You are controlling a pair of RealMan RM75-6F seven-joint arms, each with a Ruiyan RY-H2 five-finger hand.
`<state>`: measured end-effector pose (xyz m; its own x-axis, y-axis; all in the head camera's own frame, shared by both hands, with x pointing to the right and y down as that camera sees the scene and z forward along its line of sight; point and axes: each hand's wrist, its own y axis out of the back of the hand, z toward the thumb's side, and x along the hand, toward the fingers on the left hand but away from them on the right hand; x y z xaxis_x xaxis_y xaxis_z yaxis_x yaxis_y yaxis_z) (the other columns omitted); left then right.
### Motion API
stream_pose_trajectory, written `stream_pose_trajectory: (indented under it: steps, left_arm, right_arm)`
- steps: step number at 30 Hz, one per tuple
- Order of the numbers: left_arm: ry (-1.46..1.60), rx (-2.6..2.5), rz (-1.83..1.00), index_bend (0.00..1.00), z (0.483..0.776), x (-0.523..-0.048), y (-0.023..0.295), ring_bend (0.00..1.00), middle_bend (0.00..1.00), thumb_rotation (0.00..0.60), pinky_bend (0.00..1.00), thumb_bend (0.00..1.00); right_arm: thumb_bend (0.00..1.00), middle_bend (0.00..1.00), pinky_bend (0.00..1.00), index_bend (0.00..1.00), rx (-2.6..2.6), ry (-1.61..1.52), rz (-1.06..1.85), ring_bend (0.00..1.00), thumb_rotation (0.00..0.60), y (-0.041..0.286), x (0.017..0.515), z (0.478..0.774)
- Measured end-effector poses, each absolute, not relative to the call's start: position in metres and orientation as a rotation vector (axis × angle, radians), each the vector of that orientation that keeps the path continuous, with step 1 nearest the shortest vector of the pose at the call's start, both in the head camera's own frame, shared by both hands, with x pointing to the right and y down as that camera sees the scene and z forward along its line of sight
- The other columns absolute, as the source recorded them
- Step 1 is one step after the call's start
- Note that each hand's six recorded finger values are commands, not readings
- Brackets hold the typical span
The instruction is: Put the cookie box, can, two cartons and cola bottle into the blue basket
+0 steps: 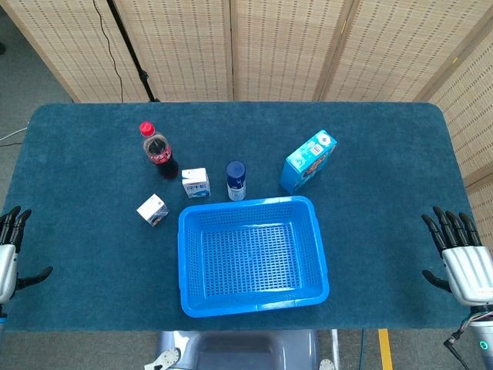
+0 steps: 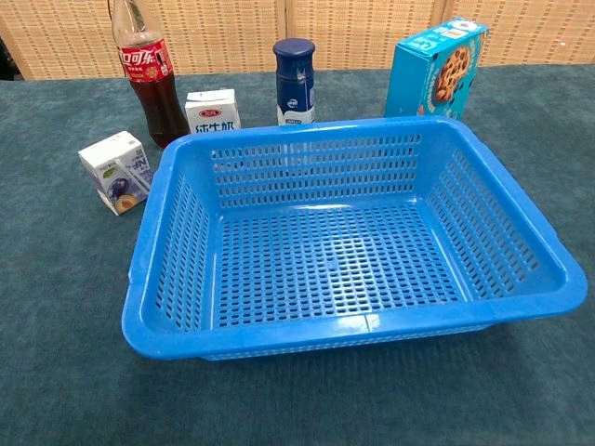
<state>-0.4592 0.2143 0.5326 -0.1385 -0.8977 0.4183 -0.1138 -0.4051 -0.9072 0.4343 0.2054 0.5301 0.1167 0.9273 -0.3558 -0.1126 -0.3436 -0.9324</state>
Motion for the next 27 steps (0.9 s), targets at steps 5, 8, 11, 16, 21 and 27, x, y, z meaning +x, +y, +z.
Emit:
stream_pose_trajectory:
  steps: [5, 8, 11, 16, 21, 27]
  left_arm:
    - [1.155, -1.498, -1.607, 0.00, 0.532, -0.460, 0.216, 0.00, 0.00, 0.600, 0.00, 0.00]
    - [1.149, -1.496, -1.607, 0.00, 0.532, -0.460, 0.216, 0.00, 0.00, 0.600, 0.00, 0.00]
    - [1.142, -1.494, -1.610, 0.00, 0.534, -0.460, 0.216, 0.00, 0.00, 0.600, 0.00, 0.00]
    - [1.136, -1.505, -1.600, 0.00, 0.533, -0.456, 0.215, 0.00, 0.00, 0.600, 0.00, 0.00]
    - [1.128, -1.532, -1.601, 0.00, 0.535, -0.455, 0.217, 0.00, 0.00, 0.600, 0.00, 0.00]
    - [1.131, -1.536, -1.619, 0.00, 0.538, -0.457, 0.215, 0.00, 0.00, 0.600, 0.00, 0.00]
  right_arm:
    - [0.00, 0.00, 0.00, 0.00, -1.456, -0.843, 1.401, 0.00, 0.600, 0.206, 0.434, 0.531]
    - [0.00, 0.00, 0.00, 0.00, -1.462, -0.837, 1.403, 0.00, 0.600, 0.207, 0.433, 0.532]
    - [0.00, 0.00, 0.00, 0.00, -1.472, -0.826, 1.405, 0.00, 0.600, 0.209, 0.431, 0.533]
    - [0.00, 0.00, 0.00, 0.00, -1.479, -0.823, 1.398, 0.00, 0.600, 0.207, 0.428, 0.534]
    - [0.00, 0.00, 0.00, 0.00, -1.476, -0.788, 1.375, 0.00, 0.600, 0.196, 0.427, 0.535]
    - [0.00, 0.00, 0.00, 0.00, -1.450, -0.751, 1.303, 0.00, 0.600, 0.158, 0.424, 0.527]
